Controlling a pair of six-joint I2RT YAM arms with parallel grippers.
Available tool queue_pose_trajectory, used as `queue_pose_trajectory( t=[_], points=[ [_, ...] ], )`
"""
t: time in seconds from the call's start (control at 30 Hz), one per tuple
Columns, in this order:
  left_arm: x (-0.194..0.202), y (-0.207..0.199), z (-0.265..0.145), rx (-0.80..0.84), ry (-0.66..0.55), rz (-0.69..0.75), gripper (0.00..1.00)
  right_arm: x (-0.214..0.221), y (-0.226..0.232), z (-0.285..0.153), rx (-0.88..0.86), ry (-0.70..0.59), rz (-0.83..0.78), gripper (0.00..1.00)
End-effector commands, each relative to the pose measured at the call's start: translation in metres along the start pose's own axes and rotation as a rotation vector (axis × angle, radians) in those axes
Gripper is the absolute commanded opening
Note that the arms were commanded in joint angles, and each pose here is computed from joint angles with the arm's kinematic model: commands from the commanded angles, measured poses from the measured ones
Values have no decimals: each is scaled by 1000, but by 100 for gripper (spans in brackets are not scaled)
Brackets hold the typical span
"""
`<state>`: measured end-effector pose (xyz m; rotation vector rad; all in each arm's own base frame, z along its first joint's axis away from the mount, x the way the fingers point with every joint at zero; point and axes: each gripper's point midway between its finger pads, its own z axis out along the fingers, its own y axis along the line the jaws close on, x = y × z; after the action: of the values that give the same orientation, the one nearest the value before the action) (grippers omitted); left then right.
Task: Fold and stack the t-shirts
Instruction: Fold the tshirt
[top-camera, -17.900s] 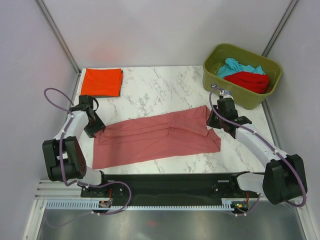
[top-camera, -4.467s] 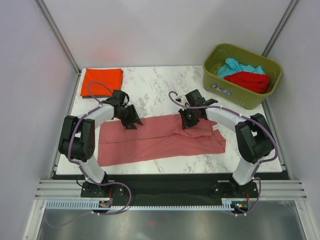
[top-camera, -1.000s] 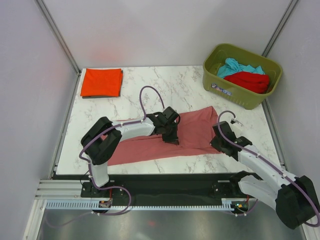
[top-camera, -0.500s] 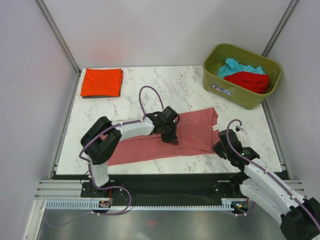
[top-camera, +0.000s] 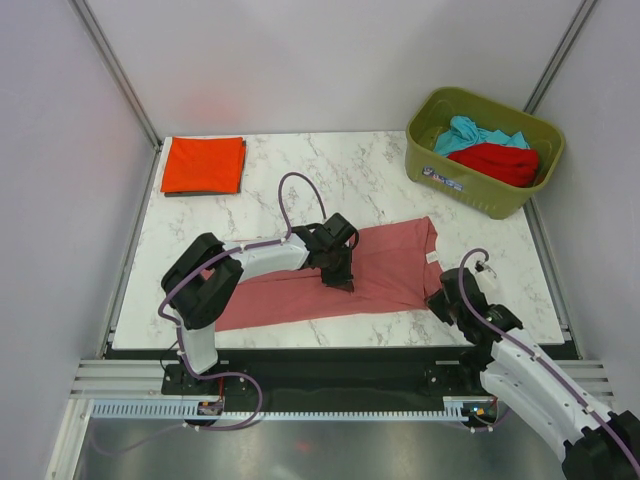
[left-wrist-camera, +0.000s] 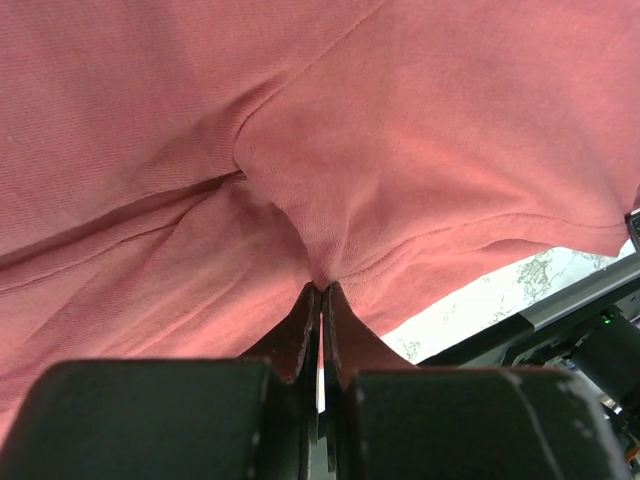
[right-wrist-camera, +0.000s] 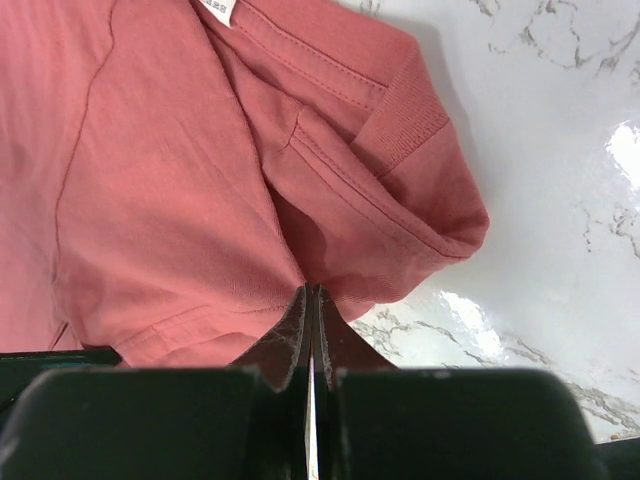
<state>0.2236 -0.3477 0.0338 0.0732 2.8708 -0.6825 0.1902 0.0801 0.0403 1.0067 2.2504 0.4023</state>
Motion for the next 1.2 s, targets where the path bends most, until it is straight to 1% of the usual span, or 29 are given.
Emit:
queue_pose_trajectory(
  t=[0.0,0.17,0.37,0.5,0.57,0.73,1.0,1.17],
  points=[
    [-19,-24,-25,63,-60,39,2,-11,9,-5,-23,-41,10,0],
    [-24,-28,-39,71,-65,25,2,-21,19,-12,-33,-69,-8,0],
    [-29,-15,-45,47,-70,9,2,-21,26,-14,-55,-59,-19,0],
    [-24,-9,-39,30,-43,16,2,-13,30,-12,-83,-19,-16,0],
    [-18,-6,-35,26,-16,17,2,-5,24,-9,-79,9,-19,0],
    [-6,0,-29,30,32,20,2,5,11,-3,-61,30,-18,0],
    [7,3,-23,36,91,22,2,-1,6,-5,-26,5,-39,0],
    [14,14,-16,5,112,22,2,-1,0,-5,5,6,-59,0]
  ],
)
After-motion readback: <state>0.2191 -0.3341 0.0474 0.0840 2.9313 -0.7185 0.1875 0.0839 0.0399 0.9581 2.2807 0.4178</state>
